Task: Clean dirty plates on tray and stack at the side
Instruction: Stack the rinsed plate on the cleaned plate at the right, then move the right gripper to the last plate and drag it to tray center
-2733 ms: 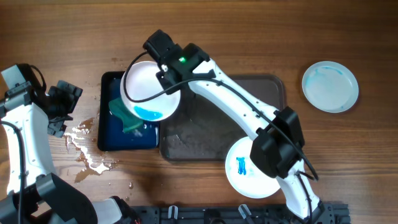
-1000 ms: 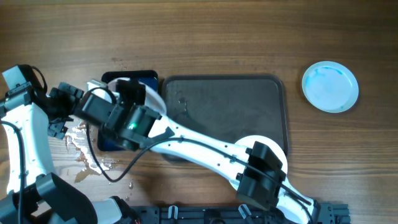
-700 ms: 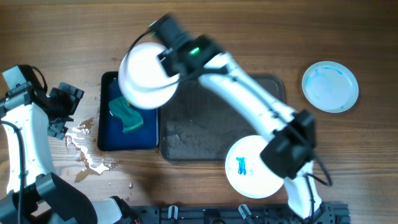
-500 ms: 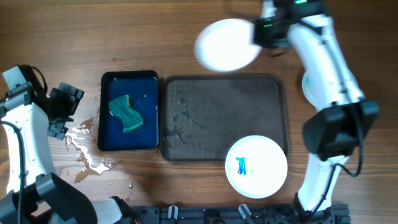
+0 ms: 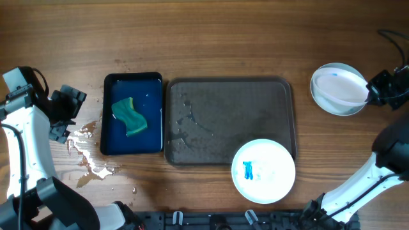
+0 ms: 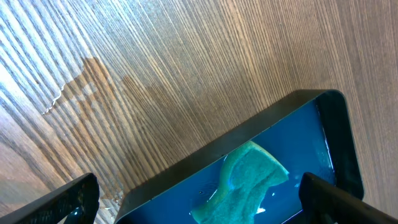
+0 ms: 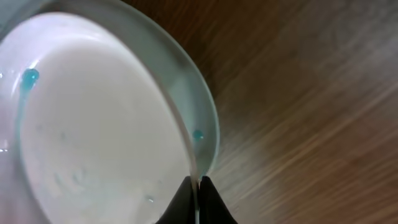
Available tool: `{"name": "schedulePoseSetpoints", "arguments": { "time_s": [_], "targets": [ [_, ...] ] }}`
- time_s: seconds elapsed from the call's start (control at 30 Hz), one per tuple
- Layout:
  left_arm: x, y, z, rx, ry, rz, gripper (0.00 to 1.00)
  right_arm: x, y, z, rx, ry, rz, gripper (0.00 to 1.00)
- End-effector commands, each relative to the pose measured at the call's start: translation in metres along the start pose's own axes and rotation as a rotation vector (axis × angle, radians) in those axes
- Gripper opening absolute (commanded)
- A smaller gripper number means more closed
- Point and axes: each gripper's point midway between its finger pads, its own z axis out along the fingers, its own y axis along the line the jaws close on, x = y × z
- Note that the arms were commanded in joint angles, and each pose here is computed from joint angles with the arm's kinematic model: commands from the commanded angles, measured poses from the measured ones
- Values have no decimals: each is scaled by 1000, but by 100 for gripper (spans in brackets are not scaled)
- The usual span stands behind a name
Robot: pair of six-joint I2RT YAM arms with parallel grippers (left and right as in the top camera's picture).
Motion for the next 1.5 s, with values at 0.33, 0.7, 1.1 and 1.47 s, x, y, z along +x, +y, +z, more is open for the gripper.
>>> {"name": "schedulePoseSetpoints", "arguments": {
  "time_s": [0.33,0.7,1.1,1.47],
  "targets": [
    [9,-13,3,14,20,59,100,7,26,-5,-76,-3,-90,43],
    [8,-13,3,16,18,59,100,156,207,-68,-218,-138,-800,41],
    [7,-14,4,20,12,60,100,298,130,-147,-22,-87,-797,66],
    [6,-18,4,39,13,62,100,358,21,12,215,147,-610,100]
  ]
}}
